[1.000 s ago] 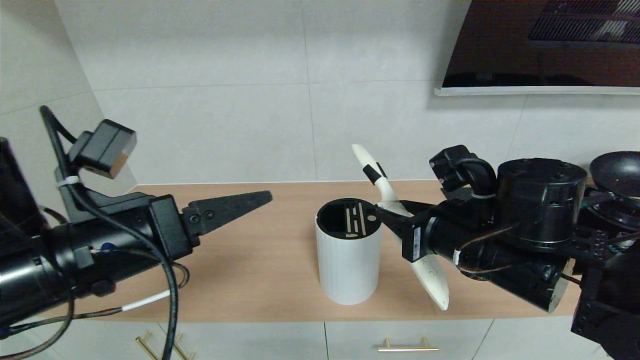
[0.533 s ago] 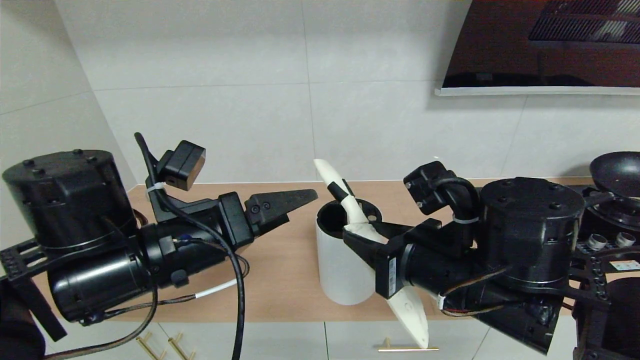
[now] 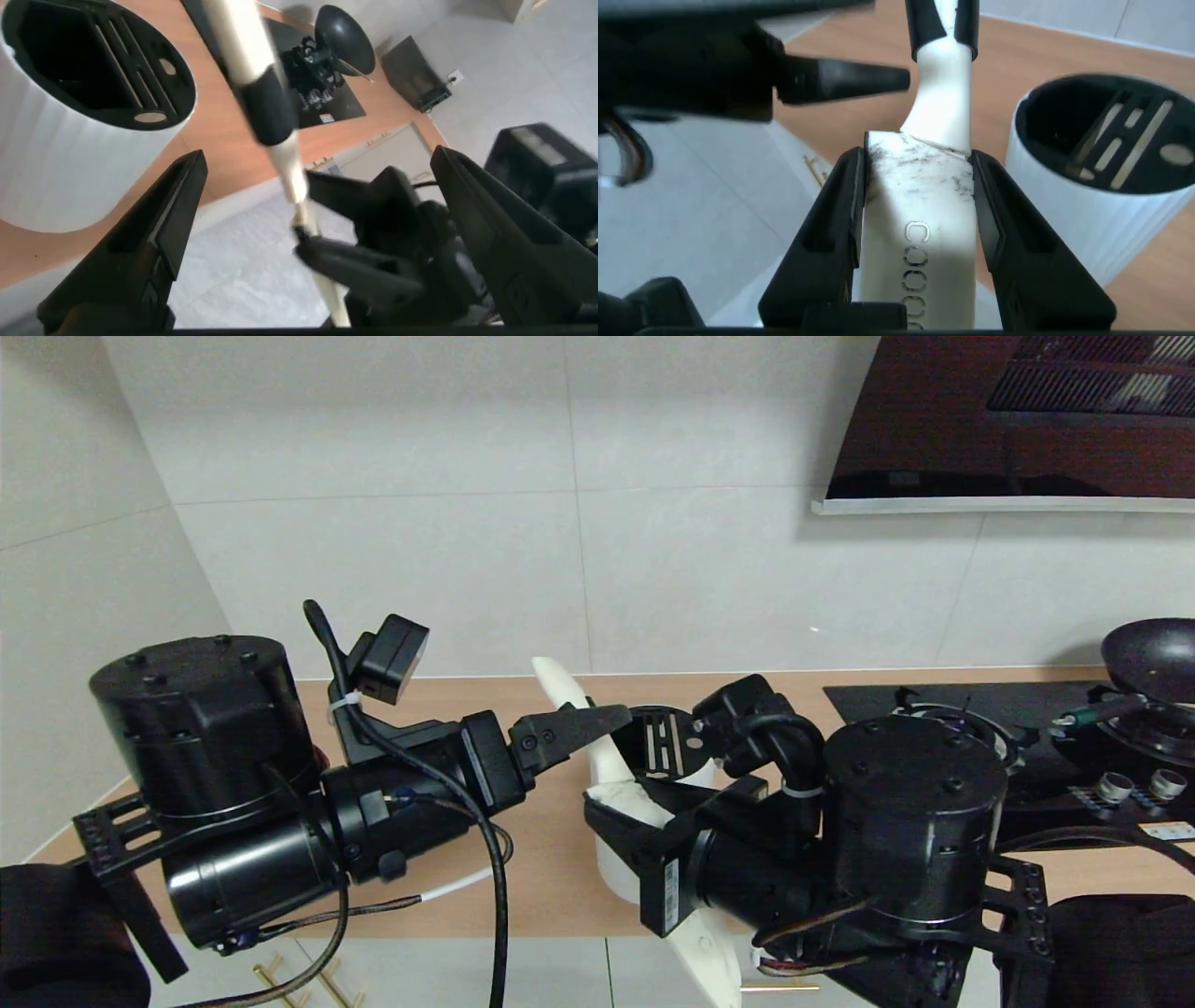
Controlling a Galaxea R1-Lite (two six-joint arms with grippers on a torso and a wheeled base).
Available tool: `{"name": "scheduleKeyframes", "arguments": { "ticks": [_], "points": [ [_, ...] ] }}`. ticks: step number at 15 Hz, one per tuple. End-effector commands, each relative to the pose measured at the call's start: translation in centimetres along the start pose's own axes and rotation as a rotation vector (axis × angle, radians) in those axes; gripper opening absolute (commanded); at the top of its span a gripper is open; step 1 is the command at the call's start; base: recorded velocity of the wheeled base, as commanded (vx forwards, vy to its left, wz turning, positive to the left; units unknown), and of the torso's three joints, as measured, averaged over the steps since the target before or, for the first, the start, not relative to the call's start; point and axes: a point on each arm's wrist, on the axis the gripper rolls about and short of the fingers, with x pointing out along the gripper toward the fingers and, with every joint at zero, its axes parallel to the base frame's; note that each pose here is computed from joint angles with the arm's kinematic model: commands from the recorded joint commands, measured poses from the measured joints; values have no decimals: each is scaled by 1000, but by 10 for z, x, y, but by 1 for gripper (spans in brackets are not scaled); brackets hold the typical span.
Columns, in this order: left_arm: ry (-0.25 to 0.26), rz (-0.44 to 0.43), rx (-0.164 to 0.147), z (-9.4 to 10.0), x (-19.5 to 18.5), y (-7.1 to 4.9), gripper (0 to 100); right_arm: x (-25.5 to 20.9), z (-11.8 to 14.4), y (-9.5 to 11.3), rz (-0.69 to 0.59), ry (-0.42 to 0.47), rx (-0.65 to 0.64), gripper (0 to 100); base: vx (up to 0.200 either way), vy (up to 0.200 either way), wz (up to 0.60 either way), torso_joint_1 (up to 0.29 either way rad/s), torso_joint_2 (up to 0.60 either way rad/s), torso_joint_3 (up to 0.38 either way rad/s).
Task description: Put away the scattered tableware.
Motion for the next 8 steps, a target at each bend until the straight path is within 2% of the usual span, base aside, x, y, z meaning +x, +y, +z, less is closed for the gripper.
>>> {"name": "scheduleKeyframes", "arguments": {
  "ticks": [1, 8],
  "points": [
    [7, 5, -1, -1, 2, 2, 100, 2, -4, 1, 3, 13, -2, 0, 0, 0, 0, 0, 0, 0],
    [-3, 30, -4, -3, 6, 6, 100, -3, -5, 12, 33, 14, 1, 0, 0, 0, 0, 0, 0, 0]
  ]
}}
